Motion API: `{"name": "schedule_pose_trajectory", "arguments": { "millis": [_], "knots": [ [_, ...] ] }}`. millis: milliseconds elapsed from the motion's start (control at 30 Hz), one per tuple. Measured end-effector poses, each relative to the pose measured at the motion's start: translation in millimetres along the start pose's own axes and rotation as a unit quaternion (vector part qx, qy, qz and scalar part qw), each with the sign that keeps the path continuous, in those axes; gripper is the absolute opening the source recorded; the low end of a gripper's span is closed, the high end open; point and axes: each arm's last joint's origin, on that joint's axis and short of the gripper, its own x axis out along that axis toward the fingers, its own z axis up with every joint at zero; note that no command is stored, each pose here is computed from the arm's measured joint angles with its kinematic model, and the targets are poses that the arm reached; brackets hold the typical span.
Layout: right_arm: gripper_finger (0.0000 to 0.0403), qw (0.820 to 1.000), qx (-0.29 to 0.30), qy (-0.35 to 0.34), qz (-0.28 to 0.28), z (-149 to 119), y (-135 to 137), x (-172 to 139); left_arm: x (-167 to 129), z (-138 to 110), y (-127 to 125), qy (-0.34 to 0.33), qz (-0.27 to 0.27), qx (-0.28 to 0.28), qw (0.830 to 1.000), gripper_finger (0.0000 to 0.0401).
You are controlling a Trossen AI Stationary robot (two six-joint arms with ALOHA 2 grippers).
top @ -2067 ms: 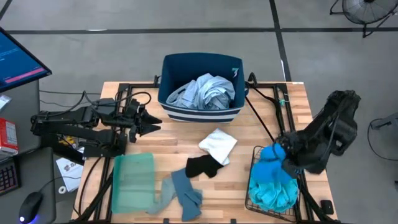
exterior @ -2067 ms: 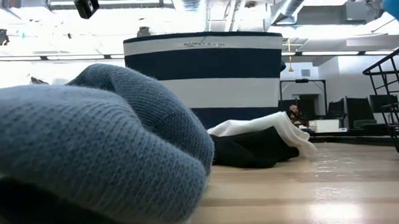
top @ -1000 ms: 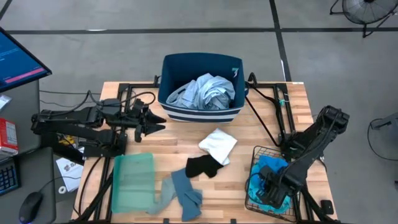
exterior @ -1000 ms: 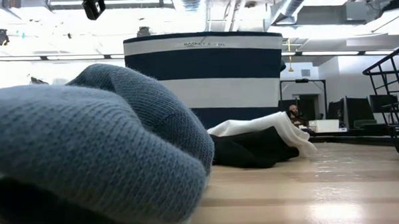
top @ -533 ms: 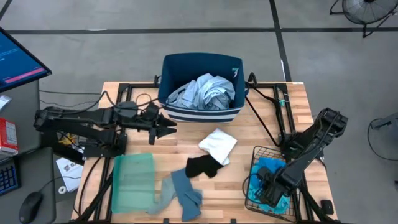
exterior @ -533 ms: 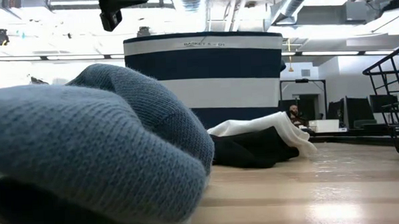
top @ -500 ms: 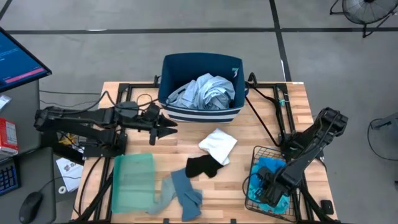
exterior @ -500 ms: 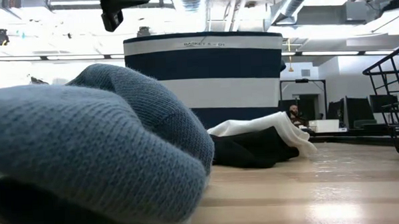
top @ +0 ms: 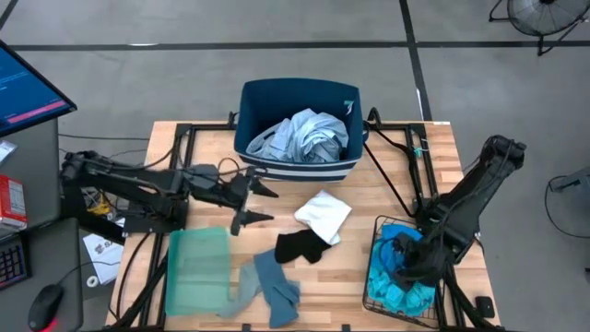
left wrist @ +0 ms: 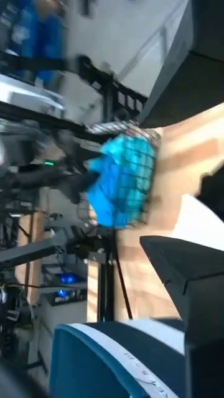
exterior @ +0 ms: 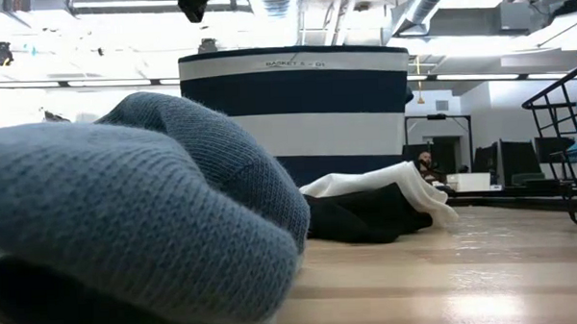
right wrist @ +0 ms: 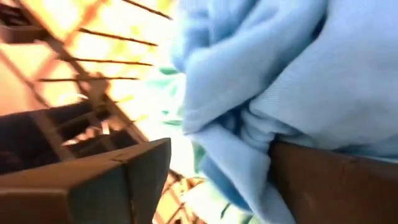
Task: Pick & Place Cloths
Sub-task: Put the blue shorts into the wire basket, then put the white shorts into the wire basket
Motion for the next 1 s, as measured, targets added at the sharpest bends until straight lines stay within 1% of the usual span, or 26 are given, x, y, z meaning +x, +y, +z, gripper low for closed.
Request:
{"name": "schedule_pose_trajectory", "arguments": {
  "millis": [167,333,400,633,767,933,1000],
  "knots": [
    [0.0259,0.997,0.001,-0.048,0.054,5,-4,-21,21,-18,-3,0.043,0.011,0.049,0.998,0.0290],
    [0.0260,0.992,-0.003,-0.092,0.082,9,-6,-31,44,-33,-5,0.083,0.020,0.090,0.992,0.0290],
    [0.0260,0.991,-0.007,-0.103,0.086,10,-7,-32,54,-35,-5,0.093,0.024,0.105,0.990,0.0290],
    [0.0260,0.991,-0.015,-0.105,0.080,10,-6,-30,94,-39,-5,0.118,0.018,0.151,0.981,0.0290],
    [0.0260,0.991,-0.016,-0.109,0.074,10,-6,-28,118,-48,-4,0.140,0.014,0.173,0.975,0.0290],
    [0.0260,0.990,-0.017,-0.122,0.069,10,-5,-26,141,-57,1,0.153,0.017,0.174,0.973,0.0290],
    [0.0260,0.990,-0.019,-0.123,0.067,10,-5,-25,145,-64,4,0.165,0.019,0.174,0.971,0.0290]
  ]
}}
